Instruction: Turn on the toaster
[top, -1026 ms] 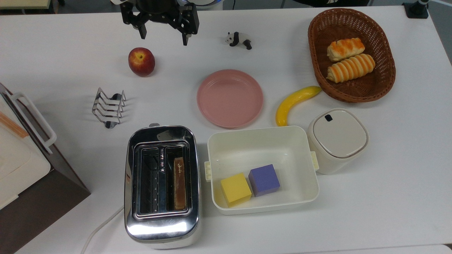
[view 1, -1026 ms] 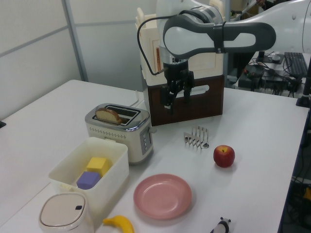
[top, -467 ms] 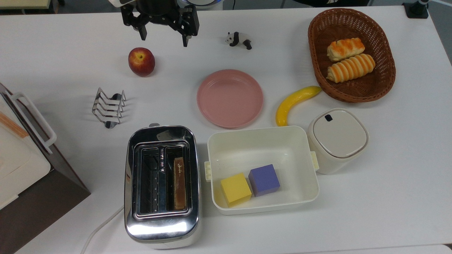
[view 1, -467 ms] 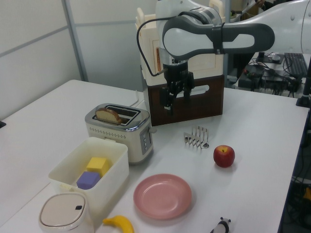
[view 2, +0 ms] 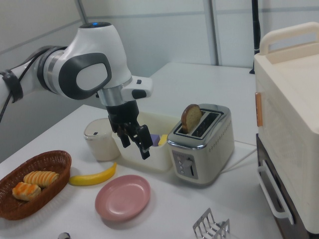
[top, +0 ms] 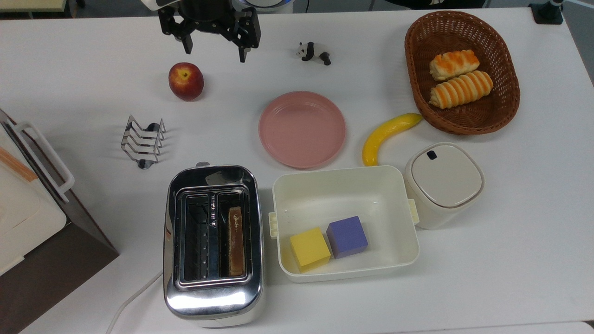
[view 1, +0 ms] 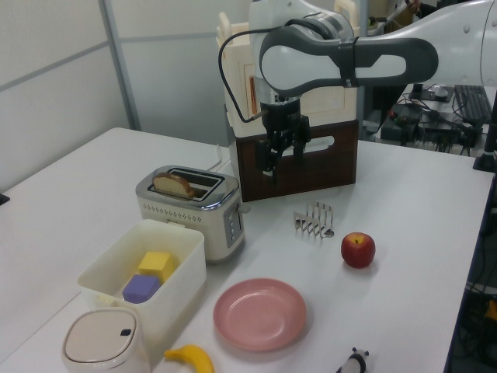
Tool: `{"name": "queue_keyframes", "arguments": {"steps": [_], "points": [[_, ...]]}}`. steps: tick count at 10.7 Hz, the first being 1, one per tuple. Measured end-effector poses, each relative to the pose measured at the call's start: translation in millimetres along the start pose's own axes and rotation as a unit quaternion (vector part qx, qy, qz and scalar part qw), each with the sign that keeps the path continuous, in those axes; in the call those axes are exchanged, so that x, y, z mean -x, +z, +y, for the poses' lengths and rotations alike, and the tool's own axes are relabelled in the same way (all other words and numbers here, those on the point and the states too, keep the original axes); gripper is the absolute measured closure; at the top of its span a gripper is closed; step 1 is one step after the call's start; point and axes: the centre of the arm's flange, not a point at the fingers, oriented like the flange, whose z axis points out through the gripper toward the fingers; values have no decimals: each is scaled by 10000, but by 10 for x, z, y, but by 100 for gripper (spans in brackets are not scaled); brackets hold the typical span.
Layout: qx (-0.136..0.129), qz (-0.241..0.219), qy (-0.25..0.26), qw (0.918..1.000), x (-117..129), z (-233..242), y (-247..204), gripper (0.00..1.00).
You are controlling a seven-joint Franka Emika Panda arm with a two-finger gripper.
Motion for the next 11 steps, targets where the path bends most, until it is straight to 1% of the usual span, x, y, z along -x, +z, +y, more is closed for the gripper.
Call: {"name": "queue_keyframes", "arguments": {"steps": [2,3,5,6,8,11], "points": [[3,15,-2,10000,-23,-5,27,6],[1,53,-4,10000,-43,-10,38,6],[-9,246,-7,9997,-118,-23,54,5],[-18,409,-10,9992,-182,-35,72,2],[-32,774,-29,9970,-351,-81,159,0],[-71,1447,-184,9893,-647,-327,327,0]]}}
